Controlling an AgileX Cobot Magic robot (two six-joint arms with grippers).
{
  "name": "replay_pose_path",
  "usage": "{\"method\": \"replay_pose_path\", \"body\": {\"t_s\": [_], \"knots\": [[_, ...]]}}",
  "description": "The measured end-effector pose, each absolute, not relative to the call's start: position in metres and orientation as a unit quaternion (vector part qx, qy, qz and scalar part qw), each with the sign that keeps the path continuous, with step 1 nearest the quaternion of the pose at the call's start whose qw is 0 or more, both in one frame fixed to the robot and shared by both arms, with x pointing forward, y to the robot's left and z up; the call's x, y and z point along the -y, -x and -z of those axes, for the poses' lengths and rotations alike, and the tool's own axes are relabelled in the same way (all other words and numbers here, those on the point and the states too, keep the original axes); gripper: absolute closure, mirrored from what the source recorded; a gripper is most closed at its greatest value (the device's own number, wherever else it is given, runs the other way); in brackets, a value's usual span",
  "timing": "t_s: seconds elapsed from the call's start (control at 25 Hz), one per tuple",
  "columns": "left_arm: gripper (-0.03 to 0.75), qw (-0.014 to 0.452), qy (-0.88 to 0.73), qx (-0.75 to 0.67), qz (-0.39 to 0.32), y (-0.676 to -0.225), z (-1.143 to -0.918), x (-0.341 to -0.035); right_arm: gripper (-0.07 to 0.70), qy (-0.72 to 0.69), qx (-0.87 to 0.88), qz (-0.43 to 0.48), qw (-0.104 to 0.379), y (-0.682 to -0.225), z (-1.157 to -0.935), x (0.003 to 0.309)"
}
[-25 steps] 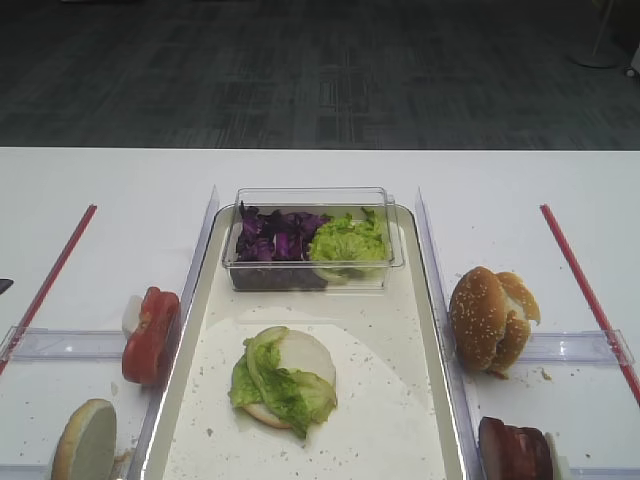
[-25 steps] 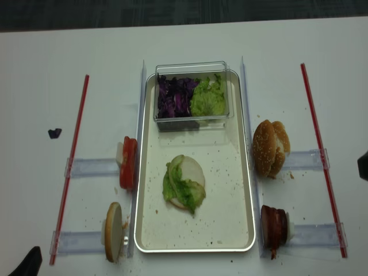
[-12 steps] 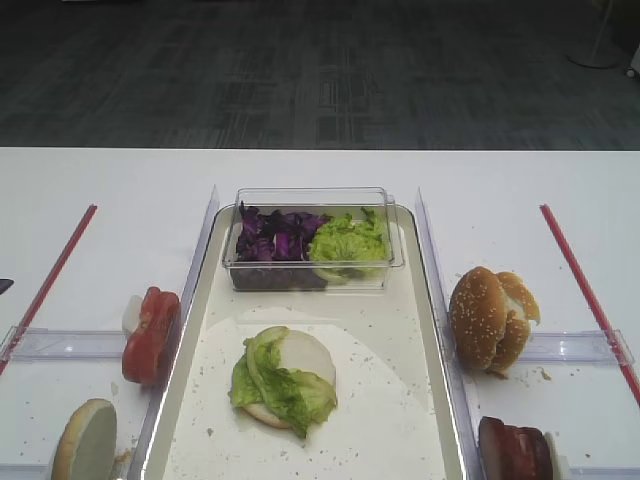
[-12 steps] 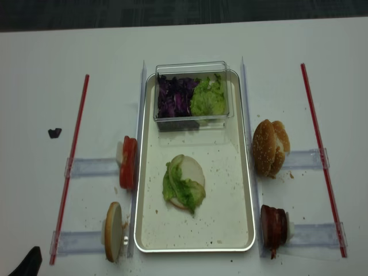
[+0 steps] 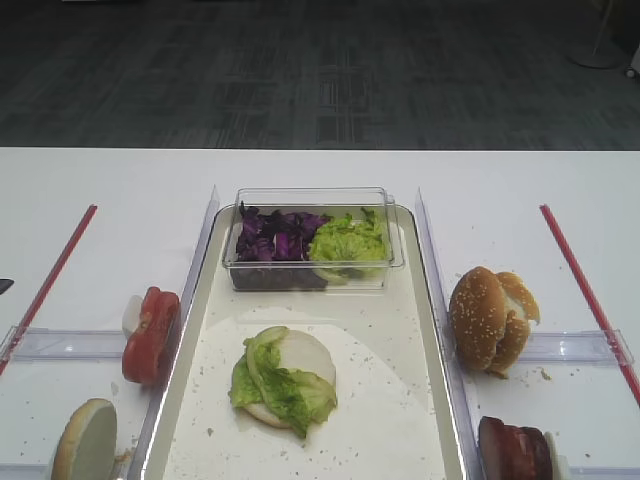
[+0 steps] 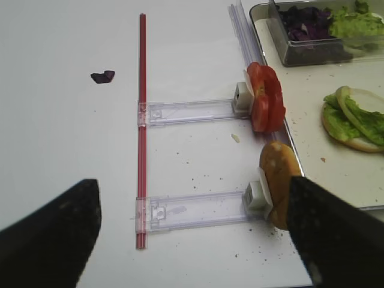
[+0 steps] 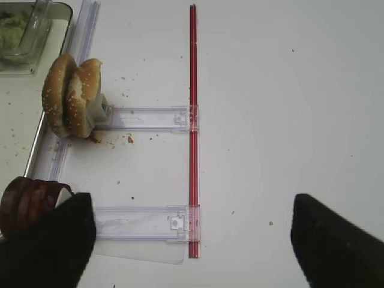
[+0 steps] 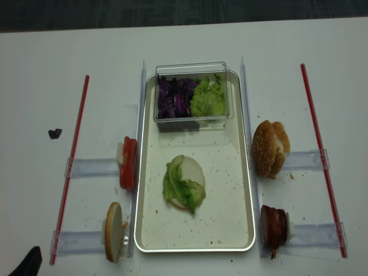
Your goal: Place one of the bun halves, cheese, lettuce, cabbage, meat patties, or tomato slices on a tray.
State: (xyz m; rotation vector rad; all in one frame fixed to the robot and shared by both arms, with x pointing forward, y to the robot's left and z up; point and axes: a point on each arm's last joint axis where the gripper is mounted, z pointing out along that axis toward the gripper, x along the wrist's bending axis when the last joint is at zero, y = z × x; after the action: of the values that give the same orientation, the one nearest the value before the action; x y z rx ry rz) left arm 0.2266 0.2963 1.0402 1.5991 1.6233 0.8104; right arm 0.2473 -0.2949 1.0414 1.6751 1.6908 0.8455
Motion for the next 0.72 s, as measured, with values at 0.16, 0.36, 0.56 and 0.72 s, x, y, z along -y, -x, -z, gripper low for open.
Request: {"method": "replay_pose_path", "body": {"t_s": [0.16,0.36,0.56,0.72], "knots": [[0.136,0.354,-0.618,-0.628,-0.313,-0.227,-1.040,-0.296,-0.041,-0.624,-0.635,-0.329,0.316,-0.242,-1.042,0.295],[0.136,0.354,-0.618,-0.628,-0.313,-0.227,-1.040,-0.296,-0.041,-0.623,-0.635,-0.329,0.317,-0.242,-1.042,0.295],[0.136,0.354,-0.618,-0.628,-0.313,-0.227,-1.040,-0.296,-0.041,-0.621,-0.634,-0.332,0.319,-0.241,-1.042,0.295],[0.136,0.354,-0.618,-0.628,-0.313,-0.227,-1.040,-0.296,-0.041,-0.610,-0.624,-0.351,0.339,-0.232,-1.041,0.294]]}}
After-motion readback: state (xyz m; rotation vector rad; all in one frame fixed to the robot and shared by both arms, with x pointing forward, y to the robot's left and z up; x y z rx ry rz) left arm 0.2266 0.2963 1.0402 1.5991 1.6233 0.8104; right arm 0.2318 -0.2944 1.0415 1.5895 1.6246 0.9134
